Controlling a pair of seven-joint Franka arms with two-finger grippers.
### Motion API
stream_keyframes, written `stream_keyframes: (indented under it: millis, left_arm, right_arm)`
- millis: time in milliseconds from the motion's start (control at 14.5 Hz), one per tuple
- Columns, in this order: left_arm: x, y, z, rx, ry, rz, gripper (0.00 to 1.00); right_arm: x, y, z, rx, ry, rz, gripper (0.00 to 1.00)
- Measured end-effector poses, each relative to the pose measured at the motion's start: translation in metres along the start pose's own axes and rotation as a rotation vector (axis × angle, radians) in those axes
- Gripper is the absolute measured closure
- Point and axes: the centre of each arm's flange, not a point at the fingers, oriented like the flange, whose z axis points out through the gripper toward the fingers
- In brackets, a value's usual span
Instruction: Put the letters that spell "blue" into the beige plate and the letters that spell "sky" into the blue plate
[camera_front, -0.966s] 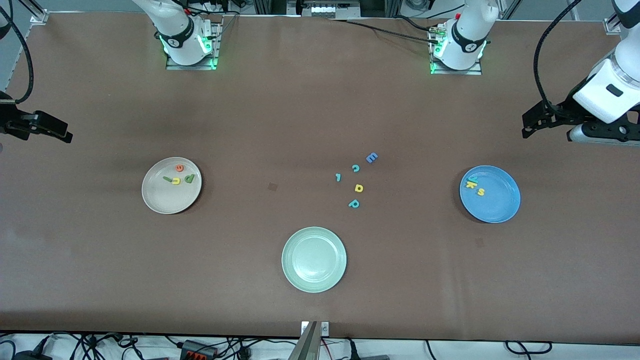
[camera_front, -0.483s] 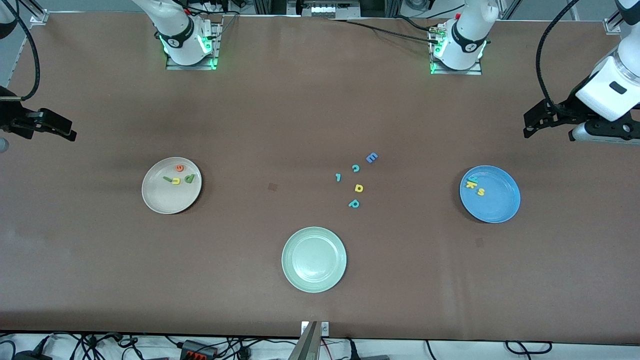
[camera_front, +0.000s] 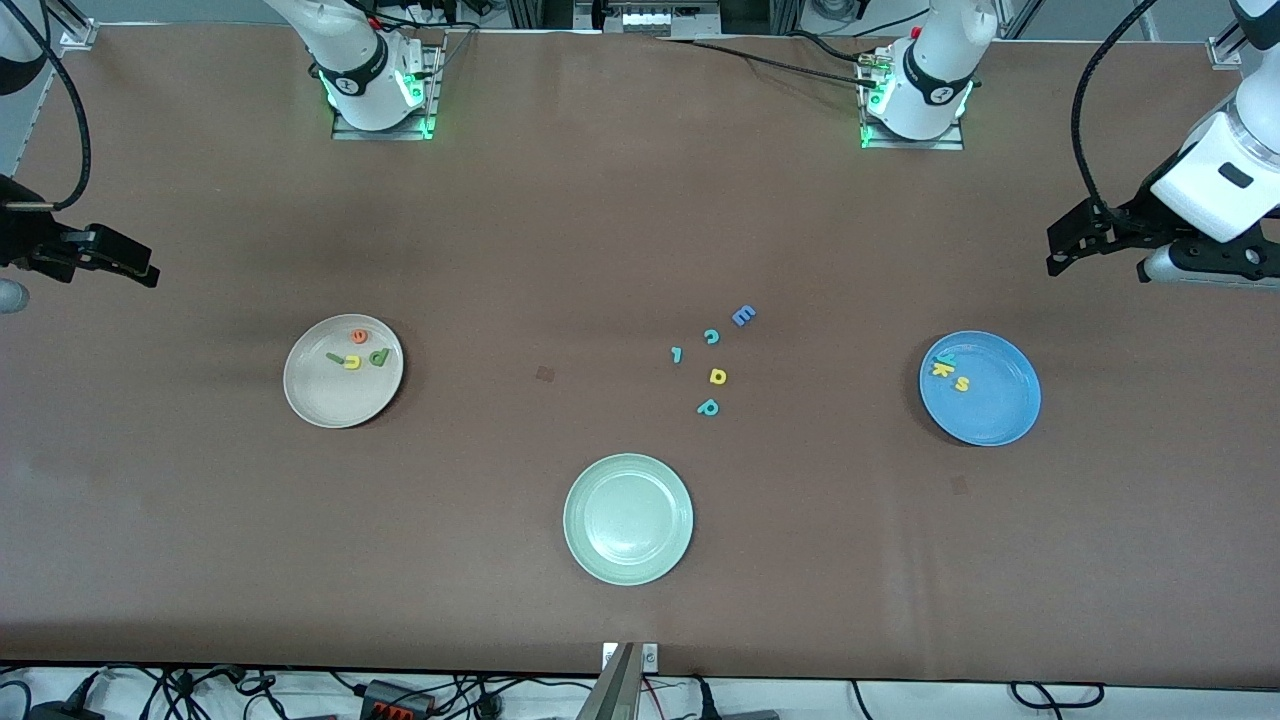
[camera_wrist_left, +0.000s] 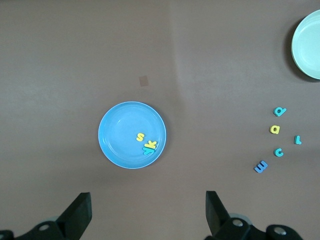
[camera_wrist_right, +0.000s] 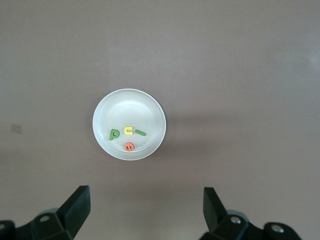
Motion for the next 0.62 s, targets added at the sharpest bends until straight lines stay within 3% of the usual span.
stream_keyframes:
  millis: [621]
  left_arm:
    - [0.0000,0.0002,-0.0002,0.000,0.000,0.000,0.00]
  right_arm:
    - [-0.0004,0.0018,-0.0005,-0.001,0.001,0.003,0.00]
